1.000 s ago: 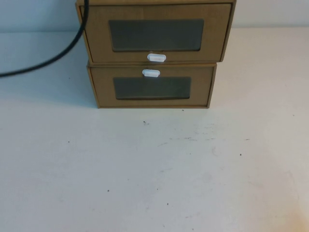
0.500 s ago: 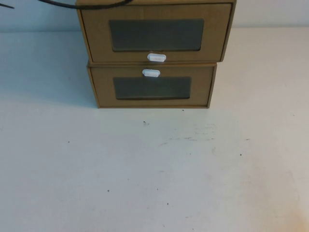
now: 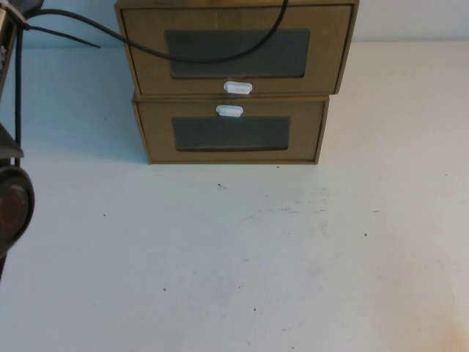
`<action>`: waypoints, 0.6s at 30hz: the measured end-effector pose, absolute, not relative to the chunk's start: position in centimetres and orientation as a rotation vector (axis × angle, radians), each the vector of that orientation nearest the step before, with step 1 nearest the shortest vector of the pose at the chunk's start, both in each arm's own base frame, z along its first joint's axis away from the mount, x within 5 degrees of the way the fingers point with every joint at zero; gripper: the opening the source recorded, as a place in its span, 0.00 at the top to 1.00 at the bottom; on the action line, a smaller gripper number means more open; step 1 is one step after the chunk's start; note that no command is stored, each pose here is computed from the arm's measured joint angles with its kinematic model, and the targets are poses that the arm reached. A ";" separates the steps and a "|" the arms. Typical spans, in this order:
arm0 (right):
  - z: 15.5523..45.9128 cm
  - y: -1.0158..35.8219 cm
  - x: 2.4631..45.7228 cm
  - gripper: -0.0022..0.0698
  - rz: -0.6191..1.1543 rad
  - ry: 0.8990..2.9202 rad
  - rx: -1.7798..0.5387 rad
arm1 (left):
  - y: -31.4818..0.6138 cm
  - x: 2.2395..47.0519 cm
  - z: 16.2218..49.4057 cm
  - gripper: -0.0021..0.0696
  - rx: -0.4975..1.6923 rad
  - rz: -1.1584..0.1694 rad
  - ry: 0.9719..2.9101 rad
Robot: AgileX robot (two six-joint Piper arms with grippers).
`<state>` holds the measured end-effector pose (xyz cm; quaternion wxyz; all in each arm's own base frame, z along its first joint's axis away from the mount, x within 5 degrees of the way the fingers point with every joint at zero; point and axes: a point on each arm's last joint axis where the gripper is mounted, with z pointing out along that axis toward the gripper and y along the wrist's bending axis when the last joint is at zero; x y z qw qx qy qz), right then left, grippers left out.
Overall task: Open the shoe box
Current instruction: 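Pull the top drawer of the cardboard box fully open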
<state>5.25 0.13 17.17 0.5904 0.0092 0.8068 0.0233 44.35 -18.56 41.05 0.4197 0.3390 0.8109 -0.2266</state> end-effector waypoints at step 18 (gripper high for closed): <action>17.2 0.1 5.3 0.99 0.054 1.878 0.021 | -18.5 44.9 40.5 0.98 0.845 -0.543 2.040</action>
